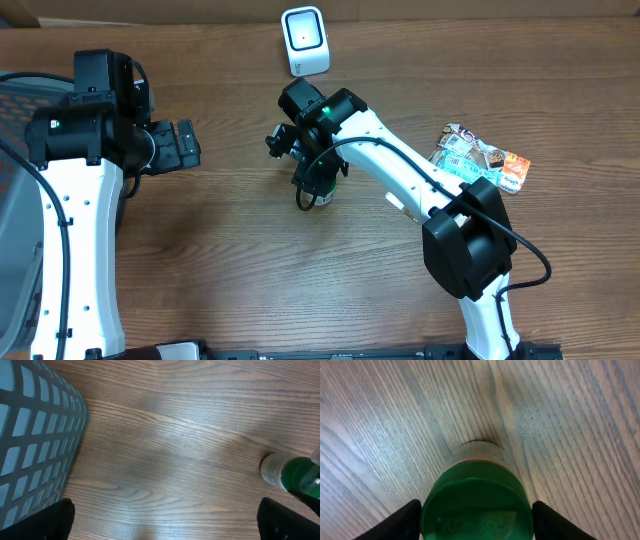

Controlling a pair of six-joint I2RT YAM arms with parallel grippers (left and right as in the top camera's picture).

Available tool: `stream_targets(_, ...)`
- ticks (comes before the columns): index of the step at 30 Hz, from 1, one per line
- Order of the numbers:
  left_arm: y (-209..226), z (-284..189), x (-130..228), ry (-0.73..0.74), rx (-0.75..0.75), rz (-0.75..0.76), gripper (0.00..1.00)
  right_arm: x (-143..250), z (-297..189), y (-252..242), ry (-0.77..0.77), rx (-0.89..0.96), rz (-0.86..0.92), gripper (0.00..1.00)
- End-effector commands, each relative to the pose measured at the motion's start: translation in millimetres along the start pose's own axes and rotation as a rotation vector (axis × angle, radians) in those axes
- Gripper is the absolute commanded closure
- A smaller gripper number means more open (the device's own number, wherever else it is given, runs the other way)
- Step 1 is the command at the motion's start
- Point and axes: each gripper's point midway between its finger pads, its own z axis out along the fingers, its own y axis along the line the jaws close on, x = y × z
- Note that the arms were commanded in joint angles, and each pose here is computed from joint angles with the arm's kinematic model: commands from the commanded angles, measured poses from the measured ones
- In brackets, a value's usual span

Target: Scan the item barcode

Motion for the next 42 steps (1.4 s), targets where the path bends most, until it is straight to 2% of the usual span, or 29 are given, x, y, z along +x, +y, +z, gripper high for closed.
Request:
stream_targets(1,-0.4,-1.6,-2.3,-0.007,0.009,0.003,0.00,-0.8,-0.4,8.2,-0.009,-0.040,0.017,0.41)
stream_targets(8,-0.4,-1.6,-2.3,-0.007,0.009,0.003,0.01,-6.5,-0.4,5.4,-0.028,-0.033,0.277,0.42)
stream_targets(19,-0.4,-1.6,-2.3,-0.007,0.009,0.003,0.01,-32.3,-2.6,-8.0,-0.140,-0.041,0.946,0.49)
stream_targets(21,-0.5,-1.6,-2.3,-0.007,0.009,0.003,0.00,-35.6,-3.1,-9.5,-0.155,-0.046,1.007,0.49)
stream_targets(29,-0.4,-1.6,-2.3,-0.007,0.009,0.003,0.00,-35.9,-3.1,-9.8,-0.156,-0.044,1.012,0.46)
stream_targets(30,-0.4,-1.6,-2.3,-0.007,0.009,0.003,0.00,-34.9,-3.0,-9.3,-0.151,-0.043,1.011,0.35)
stream_targets(33,-0.4,-1.6,-2.3,-0.007,0.009,0.003,0.00,-32.5,-2.7,-8.4,-0.141,-0.038,0.958,0.19)
stream_targets(35,-0.4,-1.6,-2.3,-0.007,0.009,0.003,0.00,-31.2,-2.5,-7.8,-0.135,-0.035,0.923,0.00)
stream_targets(39,-0.4,-1.6,-2.3,-0.007,0.009,0.003,0.01,-30.2,-9.0,-15.5,-0.141,0.013,0.918,0.00)
stream_targets(42,-0.4,-1.6,-2.3,-0.007,0.009,0.003,0.00,-34.0,-22.9,-16.3,-0.149,0.019,0.828,0.00)
